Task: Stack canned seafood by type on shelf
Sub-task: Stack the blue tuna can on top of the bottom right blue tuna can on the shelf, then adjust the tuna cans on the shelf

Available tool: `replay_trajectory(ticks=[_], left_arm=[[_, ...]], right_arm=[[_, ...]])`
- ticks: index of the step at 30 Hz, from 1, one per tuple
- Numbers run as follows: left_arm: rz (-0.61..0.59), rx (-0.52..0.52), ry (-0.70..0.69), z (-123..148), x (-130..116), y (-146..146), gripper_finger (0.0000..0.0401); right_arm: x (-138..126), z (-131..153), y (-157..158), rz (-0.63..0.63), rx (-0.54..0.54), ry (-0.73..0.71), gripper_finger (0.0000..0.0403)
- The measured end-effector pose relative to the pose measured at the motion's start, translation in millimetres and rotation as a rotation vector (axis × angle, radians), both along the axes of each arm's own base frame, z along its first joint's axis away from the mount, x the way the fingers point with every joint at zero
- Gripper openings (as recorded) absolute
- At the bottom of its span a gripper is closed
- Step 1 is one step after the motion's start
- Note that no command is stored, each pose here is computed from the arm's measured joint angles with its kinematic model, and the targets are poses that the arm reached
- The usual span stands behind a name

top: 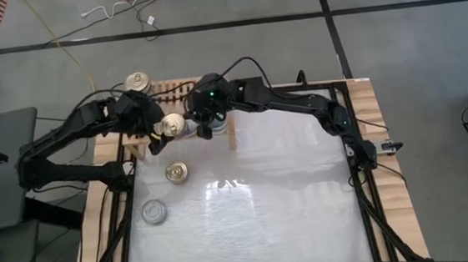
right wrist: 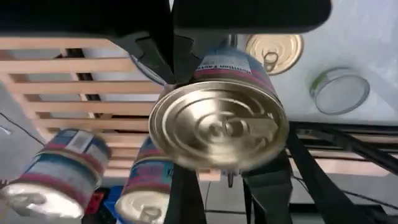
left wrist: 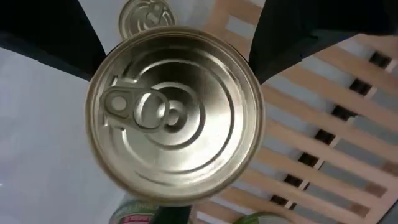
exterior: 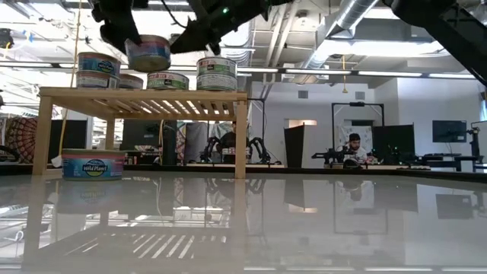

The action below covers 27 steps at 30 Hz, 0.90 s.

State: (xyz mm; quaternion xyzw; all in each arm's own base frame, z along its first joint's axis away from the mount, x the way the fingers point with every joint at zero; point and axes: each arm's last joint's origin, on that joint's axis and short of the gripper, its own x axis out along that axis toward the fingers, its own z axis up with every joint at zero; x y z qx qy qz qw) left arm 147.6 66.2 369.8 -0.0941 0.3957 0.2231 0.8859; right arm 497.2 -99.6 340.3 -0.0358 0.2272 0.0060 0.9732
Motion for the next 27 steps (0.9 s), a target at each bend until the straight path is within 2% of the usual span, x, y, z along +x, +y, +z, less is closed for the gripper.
replay_trajectory(ticks=[5, 11, 16, 27], left_arm=[[0.043, 0.007, 0.028, -1, -5, -2, 0.0367], [0.126, 0.054, 0.038, 1, -11, -1, 0.0367], [0.236, 0.082, 0.077, 0, -15, 0, 0.0367], [0.252, 0.069, 0.036, 2, -16, -1, 0.0367]], right_arm=[[10, -16, 1, 0.004, 0.003, 0.01, 0.0016], [11, -6, -6, -0.01, -0.016, -0.078, 0.0016], [11, -7, -1, 0.038, 0.006, -0.065, 0.0016], [6, -9, -7, 0.002, 0.006, -0.01, 0.0016]])
